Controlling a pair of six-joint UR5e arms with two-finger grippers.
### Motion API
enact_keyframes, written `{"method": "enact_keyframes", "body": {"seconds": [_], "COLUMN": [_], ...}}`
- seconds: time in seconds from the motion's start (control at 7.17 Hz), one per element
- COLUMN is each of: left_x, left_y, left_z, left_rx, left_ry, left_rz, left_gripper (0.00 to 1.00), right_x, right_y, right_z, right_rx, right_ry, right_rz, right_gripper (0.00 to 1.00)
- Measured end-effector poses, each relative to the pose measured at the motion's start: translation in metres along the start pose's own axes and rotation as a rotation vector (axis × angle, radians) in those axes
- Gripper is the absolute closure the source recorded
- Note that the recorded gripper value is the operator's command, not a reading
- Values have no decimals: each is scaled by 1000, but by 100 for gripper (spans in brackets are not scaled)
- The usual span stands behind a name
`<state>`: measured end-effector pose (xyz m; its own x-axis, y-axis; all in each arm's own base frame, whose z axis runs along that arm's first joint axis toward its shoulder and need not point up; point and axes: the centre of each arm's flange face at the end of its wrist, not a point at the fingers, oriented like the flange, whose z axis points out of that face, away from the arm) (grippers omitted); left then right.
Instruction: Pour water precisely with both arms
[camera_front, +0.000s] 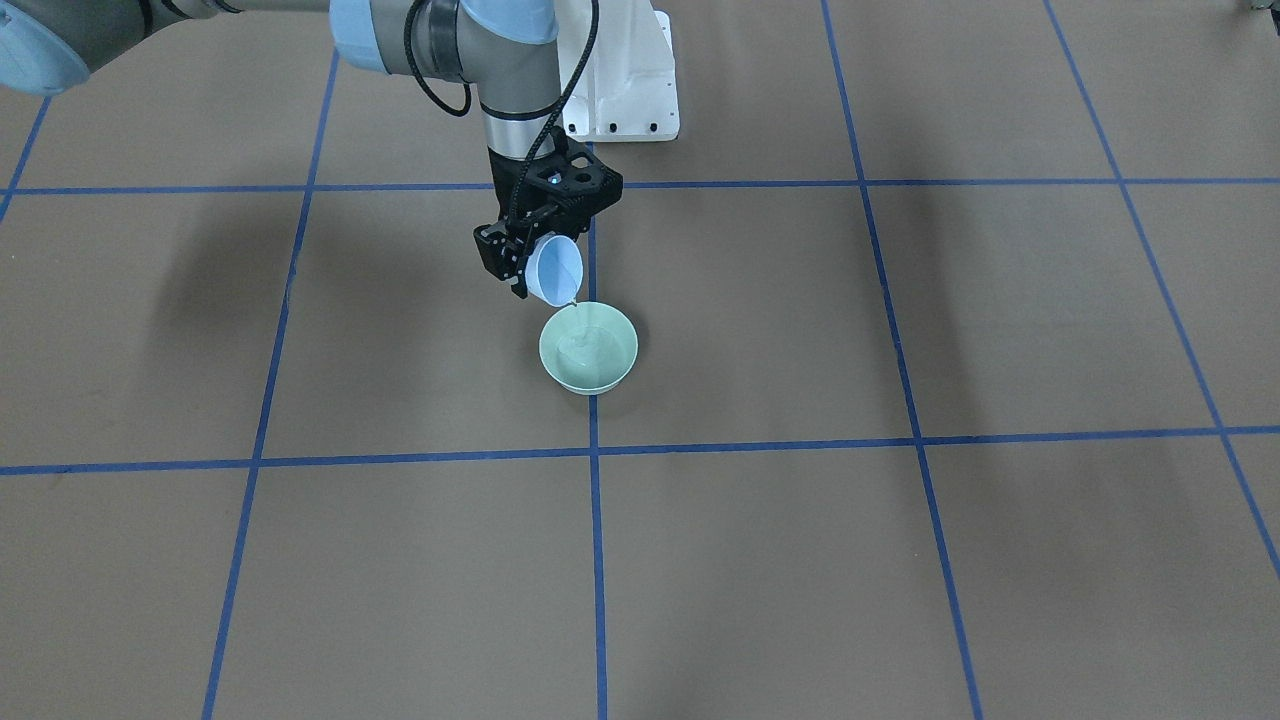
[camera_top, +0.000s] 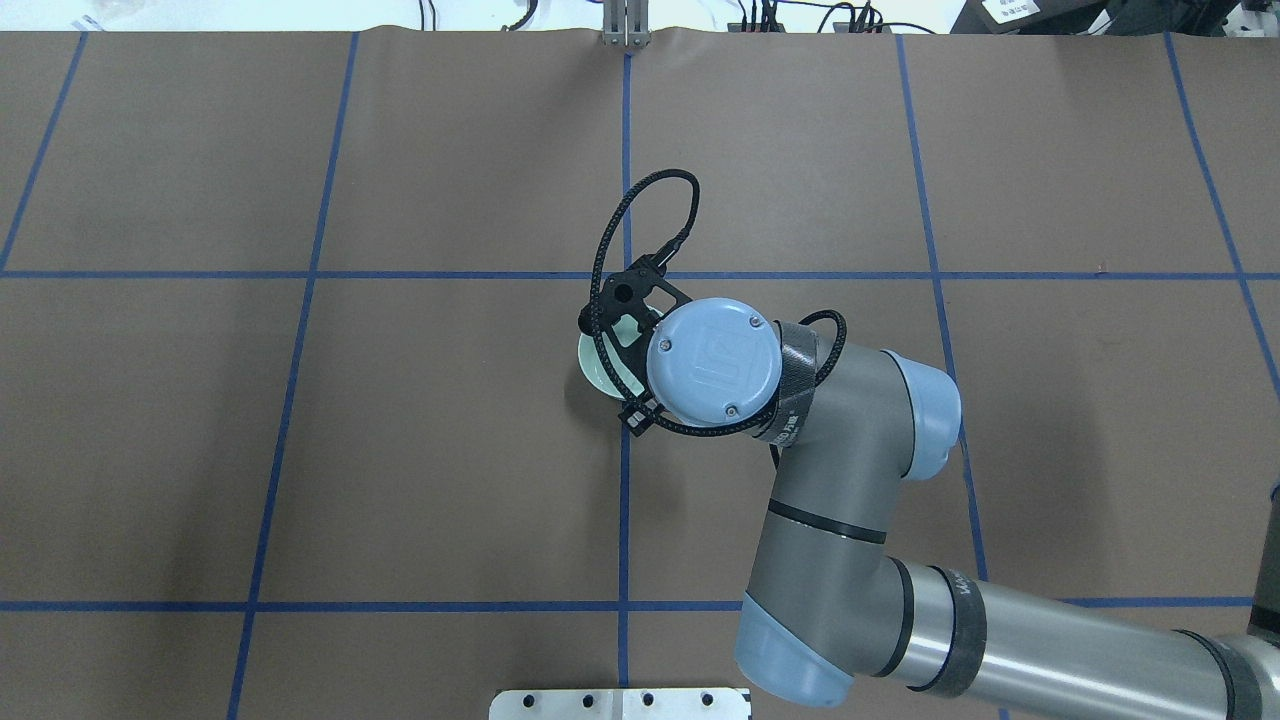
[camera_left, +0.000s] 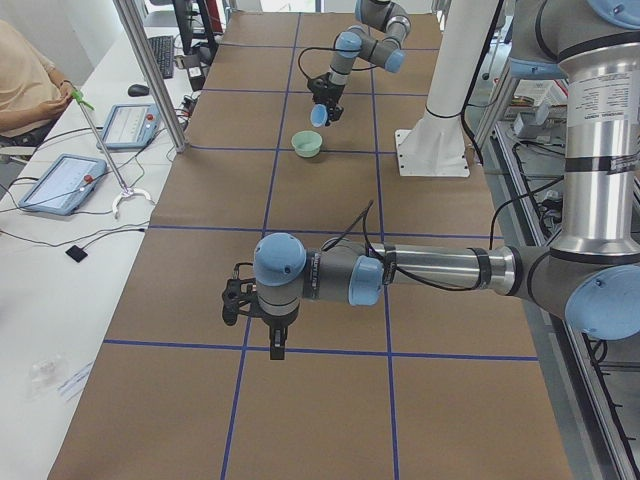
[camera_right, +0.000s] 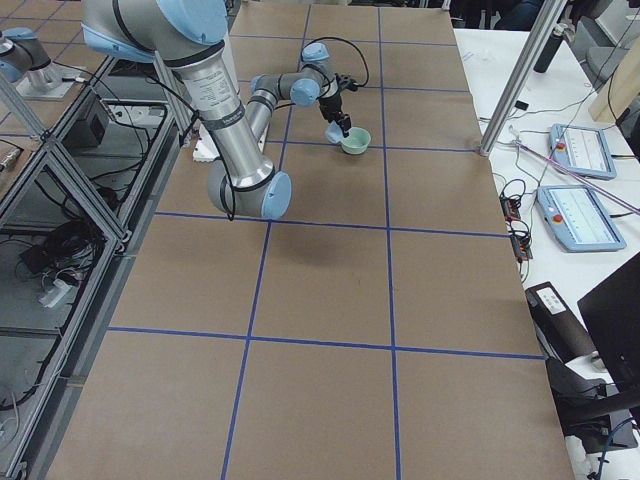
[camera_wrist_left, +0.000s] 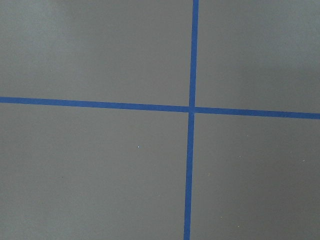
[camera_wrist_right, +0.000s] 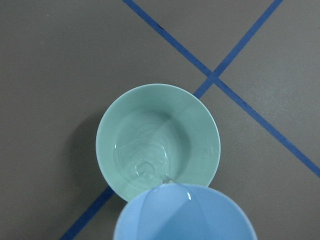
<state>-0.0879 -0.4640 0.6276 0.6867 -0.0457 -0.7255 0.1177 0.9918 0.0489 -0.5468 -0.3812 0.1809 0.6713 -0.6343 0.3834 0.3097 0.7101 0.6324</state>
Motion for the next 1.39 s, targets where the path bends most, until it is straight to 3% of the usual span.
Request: {"method": "enact_keyframes", "body": {"seconds": [0.28,0.7,0.98,1.39], "left_x": [0,0,0,0], "left_y": [0,0,0,0], "left_z": [0,-1,-1,1], "left_rx": [0,2,2,0], "left_ry": [0,0,0,0], "left_rz": [0,2,2,1], "left_gripper": [0,0,0,0], "right_x": [-1,2,8,21], "right_y": [-2,1,4,-3], "right_z": [-3,-5,-9,-26], "right_rx": [29,135,220,369], "right_ry": [-18,-89,-158,-202], "right_rz": [11,94,248,521], "right_gripper": [100,100,100,100]}}
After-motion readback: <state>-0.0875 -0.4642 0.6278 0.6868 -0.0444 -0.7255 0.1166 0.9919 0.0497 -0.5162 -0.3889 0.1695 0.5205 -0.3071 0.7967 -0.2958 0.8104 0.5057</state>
